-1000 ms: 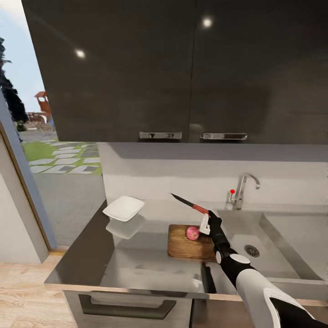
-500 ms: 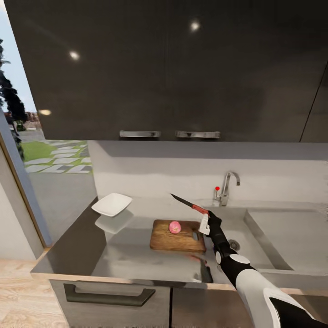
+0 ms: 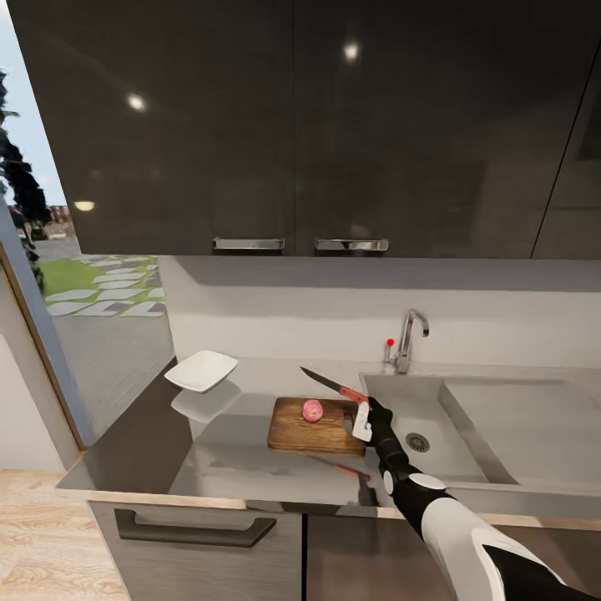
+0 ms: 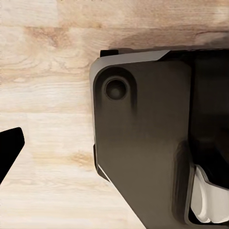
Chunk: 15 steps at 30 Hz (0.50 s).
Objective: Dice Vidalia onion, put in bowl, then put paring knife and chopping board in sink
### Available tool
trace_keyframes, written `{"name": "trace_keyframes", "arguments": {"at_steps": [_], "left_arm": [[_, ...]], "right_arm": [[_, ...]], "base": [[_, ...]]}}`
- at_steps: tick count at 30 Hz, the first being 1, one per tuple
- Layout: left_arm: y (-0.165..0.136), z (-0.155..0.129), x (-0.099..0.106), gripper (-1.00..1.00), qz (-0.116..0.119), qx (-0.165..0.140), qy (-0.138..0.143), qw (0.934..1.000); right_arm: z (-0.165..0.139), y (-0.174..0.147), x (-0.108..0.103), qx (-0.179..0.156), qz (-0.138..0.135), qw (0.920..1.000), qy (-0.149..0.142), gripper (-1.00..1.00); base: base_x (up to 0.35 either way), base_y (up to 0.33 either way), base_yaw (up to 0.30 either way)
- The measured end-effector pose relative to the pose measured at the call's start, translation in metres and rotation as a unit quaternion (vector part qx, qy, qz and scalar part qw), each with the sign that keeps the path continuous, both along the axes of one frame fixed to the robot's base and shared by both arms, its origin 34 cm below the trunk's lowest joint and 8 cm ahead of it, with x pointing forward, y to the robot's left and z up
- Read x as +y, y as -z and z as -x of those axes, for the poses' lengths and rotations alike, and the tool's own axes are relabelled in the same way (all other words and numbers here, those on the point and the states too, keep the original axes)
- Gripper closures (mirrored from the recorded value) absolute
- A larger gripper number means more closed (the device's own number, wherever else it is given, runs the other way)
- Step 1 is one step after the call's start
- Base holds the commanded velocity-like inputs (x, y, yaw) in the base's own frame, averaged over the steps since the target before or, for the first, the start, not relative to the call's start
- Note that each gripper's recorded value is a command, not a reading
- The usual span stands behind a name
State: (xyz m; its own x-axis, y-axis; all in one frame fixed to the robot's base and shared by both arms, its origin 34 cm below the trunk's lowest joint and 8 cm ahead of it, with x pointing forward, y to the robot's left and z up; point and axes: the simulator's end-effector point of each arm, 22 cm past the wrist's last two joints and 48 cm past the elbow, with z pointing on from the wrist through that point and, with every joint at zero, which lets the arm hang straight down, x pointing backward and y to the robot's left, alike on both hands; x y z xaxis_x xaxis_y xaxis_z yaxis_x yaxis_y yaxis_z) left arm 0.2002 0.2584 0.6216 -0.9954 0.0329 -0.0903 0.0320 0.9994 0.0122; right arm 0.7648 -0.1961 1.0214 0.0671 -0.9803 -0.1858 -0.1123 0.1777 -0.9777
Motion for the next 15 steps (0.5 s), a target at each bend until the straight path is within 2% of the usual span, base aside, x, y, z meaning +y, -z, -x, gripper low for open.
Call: {"name": "trace_keyframes", "arguments": {"at_steps": [4,10,15], "left_arm": [[0.000,-0.001,0.002,-1.00,-0.001,-0.002,0.000,1.0000],[-0.001,-0.009,0.009,-1.00,-0.005,-0.021,-0.001,0.9998],[-0.001,-0.011,0.011,-1.00,-0.006,-0.024,-0.001,0.9997]], "right_arm": [[0.000,0.000,0.001,0.000,-0.002,1.0000,0.000,1.00],[0.000,0.000,0.003,-0.001,-0.004,1.0000,-0.001,1.00],[0.001,-0.001,0.016,-0.001,-0.009,0.9999,-0.007,1.00]], "base": [[0.000,0.000,0.000],[0.000,0.000,0.000],[0.000,0.000,0.000]]}}
